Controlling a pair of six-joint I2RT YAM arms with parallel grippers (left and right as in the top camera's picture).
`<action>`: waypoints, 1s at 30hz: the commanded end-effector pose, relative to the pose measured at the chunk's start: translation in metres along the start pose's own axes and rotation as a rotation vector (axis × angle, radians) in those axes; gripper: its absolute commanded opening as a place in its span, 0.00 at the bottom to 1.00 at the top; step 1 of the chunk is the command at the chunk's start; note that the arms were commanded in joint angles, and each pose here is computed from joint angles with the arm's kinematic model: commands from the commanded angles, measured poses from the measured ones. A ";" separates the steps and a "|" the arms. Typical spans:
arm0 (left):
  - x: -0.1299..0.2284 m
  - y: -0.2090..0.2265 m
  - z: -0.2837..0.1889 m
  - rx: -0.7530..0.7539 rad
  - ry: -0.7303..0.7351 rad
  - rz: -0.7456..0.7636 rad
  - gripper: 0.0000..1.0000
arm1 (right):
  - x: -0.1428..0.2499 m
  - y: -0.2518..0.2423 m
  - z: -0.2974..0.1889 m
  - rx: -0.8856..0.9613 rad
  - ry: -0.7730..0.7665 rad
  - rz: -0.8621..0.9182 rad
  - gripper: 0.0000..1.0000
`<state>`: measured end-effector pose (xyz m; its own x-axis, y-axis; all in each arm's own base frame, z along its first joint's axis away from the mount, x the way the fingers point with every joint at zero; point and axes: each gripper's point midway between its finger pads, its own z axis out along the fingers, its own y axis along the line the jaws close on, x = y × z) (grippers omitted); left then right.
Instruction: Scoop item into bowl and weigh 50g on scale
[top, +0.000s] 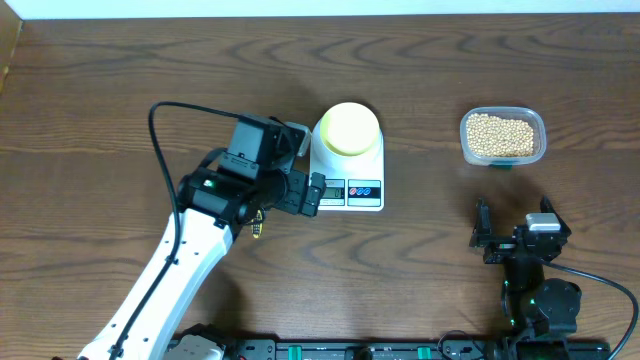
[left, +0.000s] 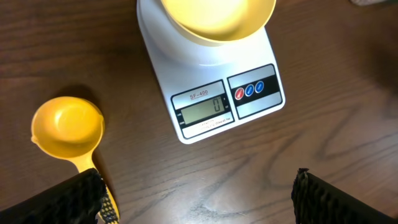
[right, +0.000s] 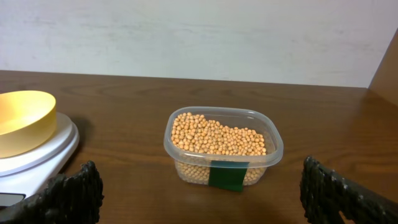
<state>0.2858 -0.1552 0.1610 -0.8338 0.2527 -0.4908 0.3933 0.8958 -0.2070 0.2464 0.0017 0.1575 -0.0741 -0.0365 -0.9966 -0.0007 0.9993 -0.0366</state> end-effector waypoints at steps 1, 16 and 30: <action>0.004 0.007 0.006 -0.075 0.010 0.013 0.98 | 0.001 -0.001 0.000 0.005 0.000 -0.007 0.99; 0.002 0.013 0.006 -0.122 -0.001 0.020 0.98 | 0.001 -0.001 0.000 0.005 0.000 -0.007 0.99; 0.004 -0.004 0.007 -0.022 0.011 0.019 0.98 | -0.003 0.024 -0.002 -0.142 -0.005 0.196 0.99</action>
<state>0.2875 -0.1583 0.1614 -0.8166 0.2752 -0.5073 0.4028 0.9013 -0.1594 0.2455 0.0209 0.1591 -0.0743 0.0597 -0.9954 -0.1051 0.9922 0.0674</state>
